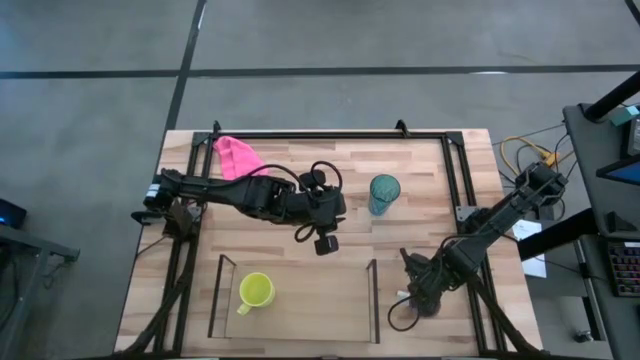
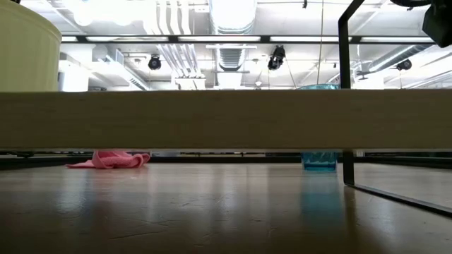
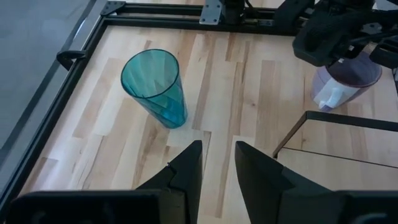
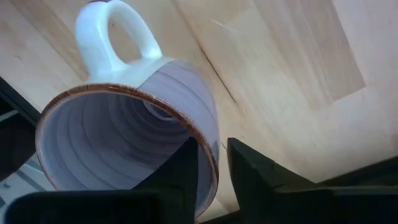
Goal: Stack small to large cups/mugs on shelf
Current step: Put the purple patterned mug on the shelf
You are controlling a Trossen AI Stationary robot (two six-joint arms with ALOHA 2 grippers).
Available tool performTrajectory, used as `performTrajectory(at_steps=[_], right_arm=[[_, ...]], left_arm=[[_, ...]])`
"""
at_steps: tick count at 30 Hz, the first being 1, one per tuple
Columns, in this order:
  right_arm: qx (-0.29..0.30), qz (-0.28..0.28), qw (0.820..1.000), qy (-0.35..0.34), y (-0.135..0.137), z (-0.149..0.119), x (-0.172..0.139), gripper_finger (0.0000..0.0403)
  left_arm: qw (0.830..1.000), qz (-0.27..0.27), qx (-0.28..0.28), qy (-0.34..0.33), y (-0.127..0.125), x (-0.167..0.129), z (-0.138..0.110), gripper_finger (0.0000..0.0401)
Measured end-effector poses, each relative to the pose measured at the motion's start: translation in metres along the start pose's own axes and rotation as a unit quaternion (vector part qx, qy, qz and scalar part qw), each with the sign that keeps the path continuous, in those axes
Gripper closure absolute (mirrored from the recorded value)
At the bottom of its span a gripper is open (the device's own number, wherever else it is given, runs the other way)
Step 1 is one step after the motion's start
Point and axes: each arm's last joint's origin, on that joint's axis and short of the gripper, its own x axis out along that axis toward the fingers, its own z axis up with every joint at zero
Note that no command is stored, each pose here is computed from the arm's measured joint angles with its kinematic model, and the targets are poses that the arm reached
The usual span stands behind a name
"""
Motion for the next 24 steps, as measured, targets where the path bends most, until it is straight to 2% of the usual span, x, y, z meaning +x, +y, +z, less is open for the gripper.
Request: performTrajectory(at_steps=[6, 13, 15, 19, 24], right_arm=[[-0.001, -0.006, 1.000, -0.008, -0.001, 0.000, 0.000, 0.0381], [0.001, -0.007, 1.000, -0.013, 0.000, 0.000, -0.006, 0.0390], [0.001, -0.012, 1.000, -0.012, 0.000, -0.002, -0.016, 0.0391], [-0.001, -0.054, 0.998, -0.011, -0.005, -0.008, -0.042, 0.0390], [-0.031, -0.050, 0.994, -0.093, -0.004, -0.010, -0.085, 0.0390]], left_arm=[[1.000, 0.001, 0.000, -0.001, 0.000, 0.000, 0.000, 0.0319], [1.000, 0.001, -0.001, -0.001, 0.001, 0.000, 0.000, 0.0319], [1.000, 0.002, -0.001, -0.001, 0.001, 0.000, 0.000, 0.0319], [1.000, 0.003, -0.004, 0.000, 0.002, 0.001, 0.000, 0.0319], [1.000, 0.003, -0.004, -0.001, 0.002, 0.001, 0.001, 0.0319]])
